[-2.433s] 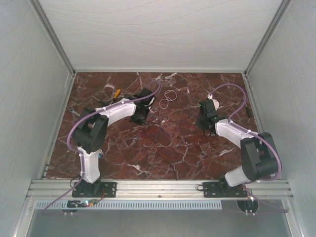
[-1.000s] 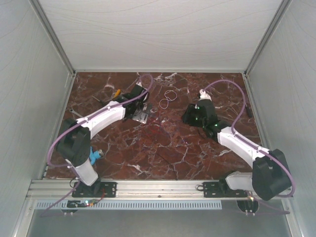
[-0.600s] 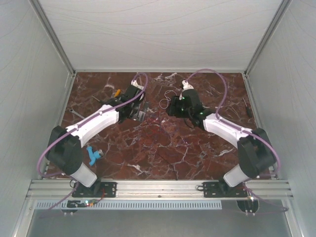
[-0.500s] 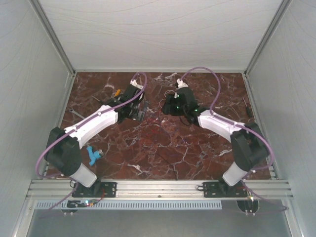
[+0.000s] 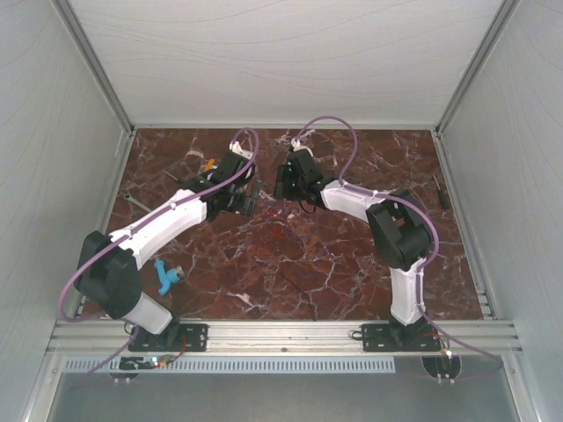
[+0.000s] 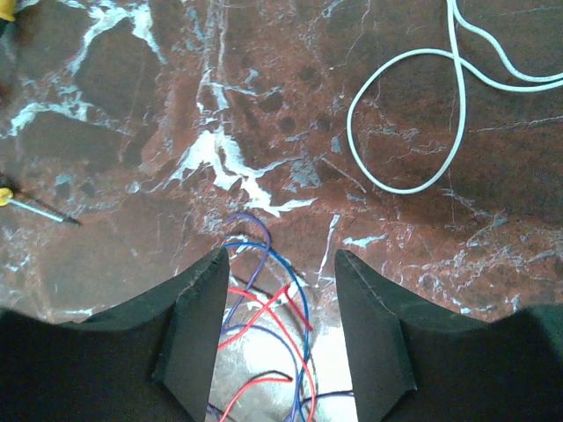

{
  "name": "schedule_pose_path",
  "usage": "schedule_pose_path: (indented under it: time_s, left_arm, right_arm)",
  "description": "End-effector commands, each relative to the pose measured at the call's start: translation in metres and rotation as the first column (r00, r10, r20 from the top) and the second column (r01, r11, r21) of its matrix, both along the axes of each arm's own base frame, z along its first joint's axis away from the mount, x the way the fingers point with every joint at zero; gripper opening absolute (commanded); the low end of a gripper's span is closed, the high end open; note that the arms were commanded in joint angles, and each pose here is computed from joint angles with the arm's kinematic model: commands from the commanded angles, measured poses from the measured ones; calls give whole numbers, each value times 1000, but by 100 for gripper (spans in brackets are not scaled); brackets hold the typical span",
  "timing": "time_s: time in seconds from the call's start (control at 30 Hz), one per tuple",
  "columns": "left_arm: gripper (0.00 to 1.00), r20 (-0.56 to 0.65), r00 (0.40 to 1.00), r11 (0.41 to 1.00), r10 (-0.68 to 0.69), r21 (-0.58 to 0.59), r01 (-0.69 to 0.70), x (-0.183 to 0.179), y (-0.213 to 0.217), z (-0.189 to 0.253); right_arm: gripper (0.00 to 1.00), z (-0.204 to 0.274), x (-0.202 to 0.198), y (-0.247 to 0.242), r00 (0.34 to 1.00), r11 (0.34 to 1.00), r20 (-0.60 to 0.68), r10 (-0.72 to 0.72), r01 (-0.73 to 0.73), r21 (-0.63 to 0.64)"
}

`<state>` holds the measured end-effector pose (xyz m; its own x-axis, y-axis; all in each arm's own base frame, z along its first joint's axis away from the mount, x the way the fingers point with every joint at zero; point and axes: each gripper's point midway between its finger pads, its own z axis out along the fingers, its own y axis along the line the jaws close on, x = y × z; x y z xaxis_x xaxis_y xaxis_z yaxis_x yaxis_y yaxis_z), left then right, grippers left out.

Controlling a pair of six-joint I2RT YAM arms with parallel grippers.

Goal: Zip-tie the wires
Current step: Adjust the cable at the center of the board.

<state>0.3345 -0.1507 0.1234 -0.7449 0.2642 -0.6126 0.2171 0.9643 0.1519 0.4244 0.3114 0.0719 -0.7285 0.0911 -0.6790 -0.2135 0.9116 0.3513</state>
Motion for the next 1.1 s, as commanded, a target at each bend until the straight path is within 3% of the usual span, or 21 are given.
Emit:
schedule_pose_path:
  time_s: [0.0, 0.1, 0.17, 0.2, 1.07]
  left_arm:
    - [90, 55, 998, 999, 8, -42, -6, 7, -4, 17]
    - [90, 55, 998, 999, 5, -37, -3, 6, -4, 16]
    - [90, 56, 998, 999, 3, -34, -1, 7, -4, 16]
    - [90, 54, 999, 999, 3, -33, -2, 6, -3, 16]
    - [89, 71, 997, 999, 2, -32, 0, 6, -2, 21]
  right_arm:
    - [47, -7, 12, 3, 1000, 999, 3, -28, 29, -36]
    - [33, -12, 16, 4, 1000, 998, 0, -25, 25, -51]
    - [8, -10, 15, 5, 1000, 998, -3, -19, 19, -58]
    - [0, -7, 14, 5, 1000, 998, 0, -16, 16, -58]
    - [0, 141, -43, -55, 969, 984, 211, 130, -100, -146]
